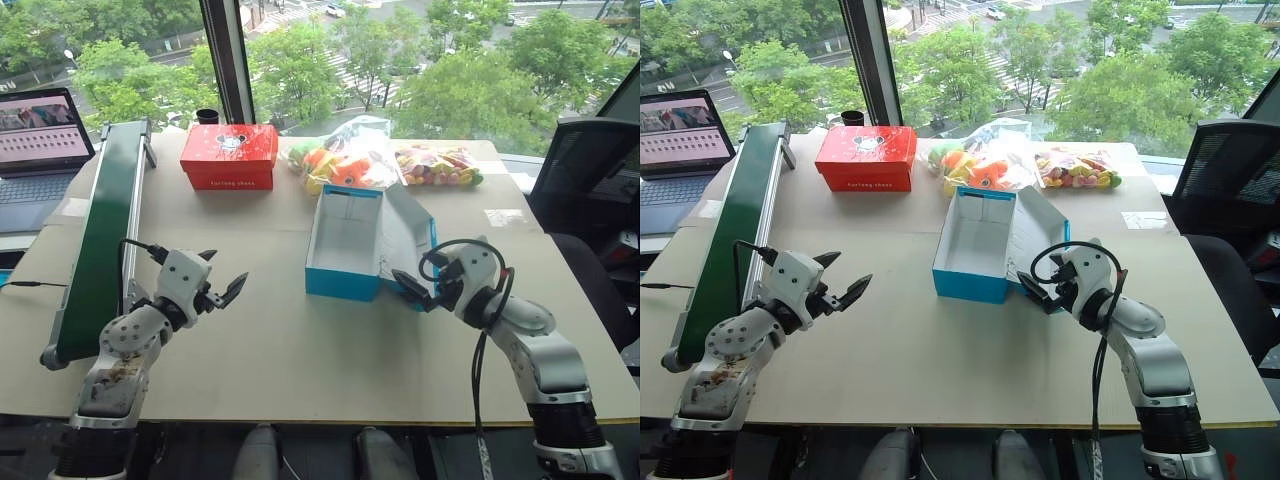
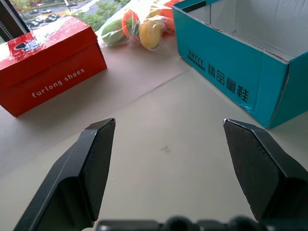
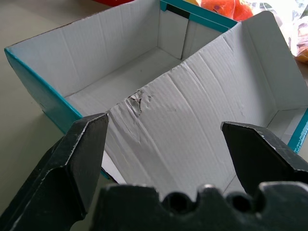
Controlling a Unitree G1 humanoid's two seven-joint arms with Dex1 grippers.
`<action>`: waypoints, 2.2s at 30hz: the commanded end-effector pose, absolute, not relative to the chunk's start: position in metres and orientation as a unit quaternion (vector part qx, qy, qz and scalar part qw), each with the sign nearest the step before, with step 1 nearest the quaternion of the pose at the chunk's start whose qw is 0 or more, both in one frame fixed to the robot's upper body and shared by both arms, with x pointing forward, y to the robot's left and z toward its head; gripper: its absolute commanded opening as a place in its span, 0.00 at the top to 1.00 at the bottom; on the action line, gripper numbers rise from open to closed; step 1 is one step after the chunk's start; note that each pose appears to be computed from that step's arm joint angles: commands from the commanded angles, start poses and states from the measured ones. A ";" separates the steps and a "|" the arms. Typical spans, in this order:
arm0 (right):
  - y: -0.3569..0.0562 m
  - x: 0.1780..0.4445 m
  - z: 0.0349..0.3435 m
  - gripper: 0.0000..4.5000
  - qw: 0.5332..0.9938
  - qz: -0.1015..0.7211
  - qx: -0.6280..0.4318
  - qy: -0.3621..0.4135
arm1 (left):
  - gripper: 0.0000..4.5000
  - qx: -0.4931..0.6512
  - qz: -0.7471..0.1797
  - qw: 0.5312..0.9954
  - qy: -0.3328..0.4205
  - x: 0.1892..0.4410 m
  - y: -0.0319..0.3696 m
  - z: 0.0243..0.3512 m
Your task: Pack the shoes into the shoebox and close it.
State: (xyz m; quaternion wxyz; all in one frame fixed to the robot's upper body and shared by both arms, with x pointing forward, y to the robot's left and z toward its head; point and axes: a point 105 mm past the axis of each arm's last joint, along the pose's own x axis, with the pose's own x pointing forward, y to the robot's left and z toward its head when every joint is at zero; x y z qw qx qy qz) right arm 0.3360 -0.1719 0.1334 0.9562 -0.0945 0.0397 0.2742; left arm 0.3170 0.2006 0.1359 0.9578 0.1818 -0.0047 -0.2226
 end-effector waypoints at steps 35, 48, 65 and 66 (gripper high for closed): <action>-0.015 0.372 0.218 0.00 0.870 0.484 -0.065 -0.067 | 0.01 0.065 0.238 0.968 -0.046 0.273 0.388 0.216; -0.001 0.377 0.205 0.00 0.860 0.499 -0.096 -0.054 | 0.01 0.011 0.229 0.973 0.039 0.316 0.383 0.170; -0.046 0.372 0.199 0.00 0.881 0.453 -0.125 -0.048 | 0.01 0.026 0.229 0.972 0.053 0.367 0.385 0.174; -0.048 0.373 0.199 0.00 0.884 0.447 -0.128 -0.048 | 0.01 0.030 0.232 0.971 0.054 0.370 0.387 0.174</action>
